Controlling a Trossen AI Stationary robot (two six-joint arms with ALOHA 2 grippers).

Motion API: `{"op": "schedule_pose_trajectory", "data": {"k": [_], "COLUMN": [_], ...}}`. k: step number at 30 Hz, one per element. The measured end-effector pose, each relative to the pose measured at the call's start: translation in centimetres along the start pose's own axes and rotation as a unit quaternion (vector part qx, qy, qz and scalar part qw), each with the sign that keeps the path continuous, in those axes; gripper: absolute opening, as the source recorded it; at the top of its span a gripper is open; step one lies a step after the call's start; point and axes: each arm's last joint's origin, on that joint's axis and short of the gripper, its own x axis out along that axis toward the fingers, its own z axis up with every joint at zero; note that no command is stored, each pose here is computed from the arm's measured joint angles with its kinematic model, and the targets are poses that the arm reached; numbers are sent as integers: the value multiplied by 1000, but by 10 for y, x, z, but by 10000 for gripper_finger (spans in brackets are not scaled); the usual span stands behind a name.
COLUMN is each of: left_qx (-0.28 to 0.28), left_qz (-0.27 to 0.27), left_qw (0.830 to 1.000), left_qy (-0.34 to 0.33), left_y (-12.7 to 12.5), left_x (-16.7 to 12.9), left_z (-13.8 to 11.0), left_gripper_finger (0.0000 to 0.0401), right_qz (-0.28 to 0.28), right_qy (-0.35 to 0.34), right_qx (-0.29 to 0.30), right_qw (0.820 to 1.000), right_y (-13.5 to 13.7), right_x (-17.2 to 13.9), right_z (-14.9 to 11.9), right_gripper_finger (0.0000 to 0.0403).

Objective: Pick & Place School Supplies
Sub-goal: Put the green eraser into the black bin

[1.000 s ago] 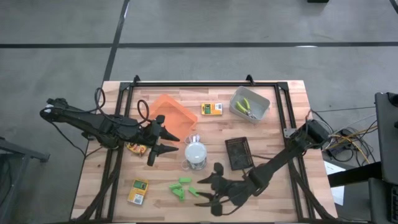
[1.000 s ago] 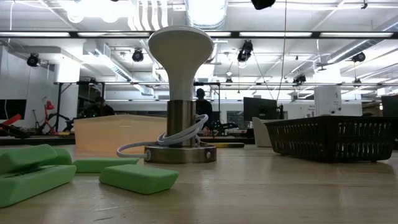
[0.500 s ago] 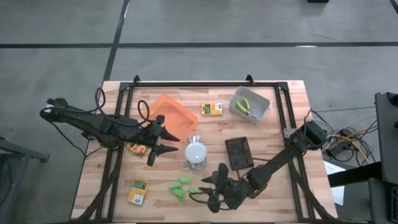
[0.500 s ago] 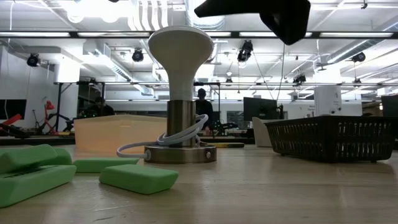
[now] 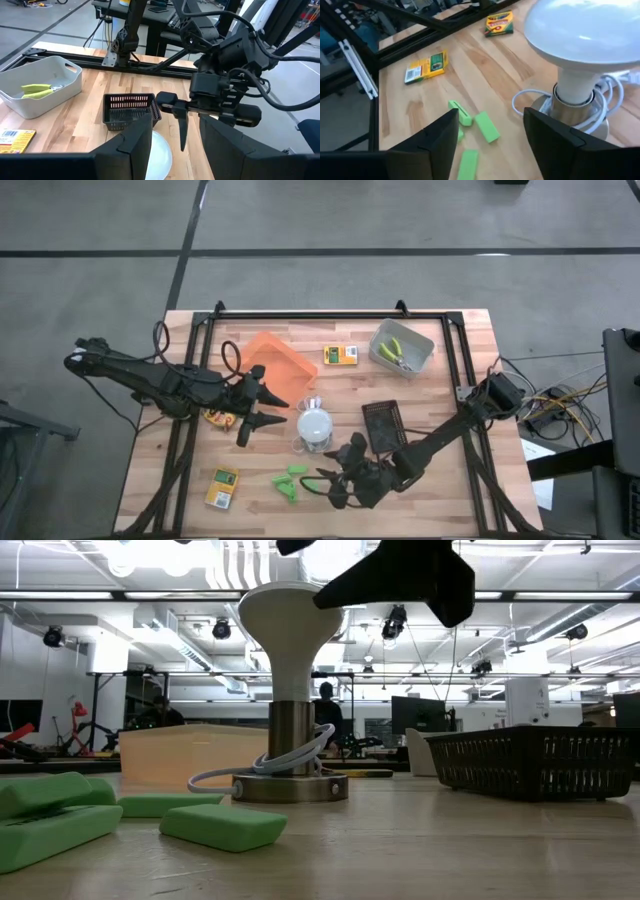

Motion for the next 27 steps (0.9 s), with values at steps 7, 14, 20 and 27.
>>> {"op": "schedule_pose_trajectory", "data": {"k": [7,14,20,27], "left_qx": [0,0,0,1], "left_qz": [0,0,0,1], "left_qw": [1000,1000,1000,1000], "left_qy": [0,0,0,3], "left_y": [0,0,0,0], "left_x": [0,0,0,0], "left_z": [0,0,0,-1], "left_gripper_finger": [170,170,170,170], "right_qz": [6,15,-71,-103], "right_qy": [2,-2,-105,-120], "right_qx": [-62,-126,-134,-177], "right_qw": [998,992,983,971], "right_y": [2,2,12,9], "right_x": [-2,-4,-26,-58], "right_z": [-2,-7,2,-9], "right_gripper_finger": [241,238,249,264]}}
